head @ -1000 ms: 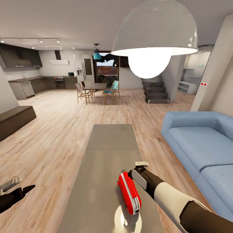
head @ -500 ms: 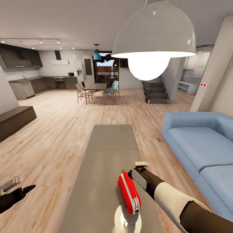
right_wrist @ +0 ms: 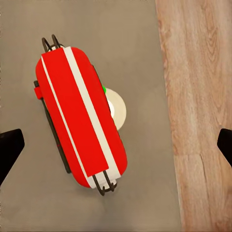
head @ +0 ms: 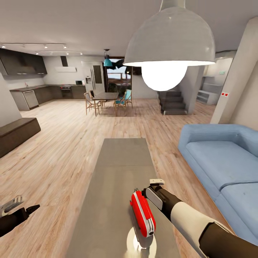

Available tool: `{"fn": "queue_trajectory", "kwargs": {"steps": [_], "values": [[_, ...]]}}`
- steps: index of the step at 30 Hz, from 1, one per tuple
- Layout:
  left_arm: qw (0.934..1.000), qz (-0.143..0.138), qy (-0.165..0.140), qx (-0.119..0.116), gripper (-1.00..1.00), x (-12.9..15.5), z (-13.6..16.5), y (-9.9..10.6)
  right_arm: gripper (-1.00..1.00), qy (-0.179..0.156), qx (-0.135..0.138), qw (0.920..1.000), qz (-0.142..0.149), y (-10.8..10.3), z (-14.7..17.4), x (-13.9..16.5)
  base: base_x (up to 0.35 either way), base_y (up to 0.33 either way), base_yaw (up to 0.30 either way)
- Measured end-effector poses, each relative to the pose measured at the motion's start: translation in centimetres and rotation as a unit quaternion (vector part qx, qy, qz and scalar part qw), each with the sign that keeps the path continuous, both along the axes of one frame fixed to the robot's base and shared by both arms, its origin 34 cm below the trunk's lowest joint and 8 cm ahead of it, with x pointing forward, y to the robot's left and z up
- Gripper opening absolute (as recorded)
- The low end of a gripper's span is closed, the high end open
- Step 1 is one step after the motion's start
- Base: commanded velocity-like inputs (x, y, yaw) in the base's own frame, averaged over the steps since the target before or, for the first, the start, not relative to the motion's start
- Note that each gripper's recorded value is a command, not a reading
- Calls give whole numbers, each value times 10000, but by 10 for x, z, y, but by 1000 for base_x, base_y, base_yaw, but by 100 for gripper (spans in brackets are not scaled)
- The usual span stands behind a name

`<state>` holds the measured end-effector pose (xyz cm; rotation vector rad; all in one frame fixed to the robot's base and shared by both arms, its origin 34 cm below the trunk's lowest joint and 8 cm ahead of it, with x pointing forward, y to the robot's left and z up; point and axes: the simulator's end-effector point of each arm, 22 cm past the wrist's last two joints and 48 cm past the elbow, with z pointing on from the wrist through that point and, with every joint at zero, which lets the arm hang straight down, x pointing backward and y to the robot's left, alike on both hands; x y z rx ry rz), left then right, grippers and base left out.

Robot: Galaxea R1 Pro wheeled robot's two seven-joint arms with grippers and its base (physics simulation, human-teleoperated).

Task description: Turn on the radio receiver that's on the table in the living room.

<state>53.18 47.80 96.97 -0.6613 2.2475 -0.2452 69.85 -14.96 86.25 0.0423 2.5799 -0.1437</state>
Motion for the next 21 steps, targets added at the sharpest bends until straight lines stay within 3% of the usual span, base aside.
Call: {"fn": "queue_trajectory", "kwargs": {"steps": [21], "values": [[10000,-78,14,9,100,-2,7,-5,100,8,-5,10000,0,0,7,-5,0,0,0]]}}
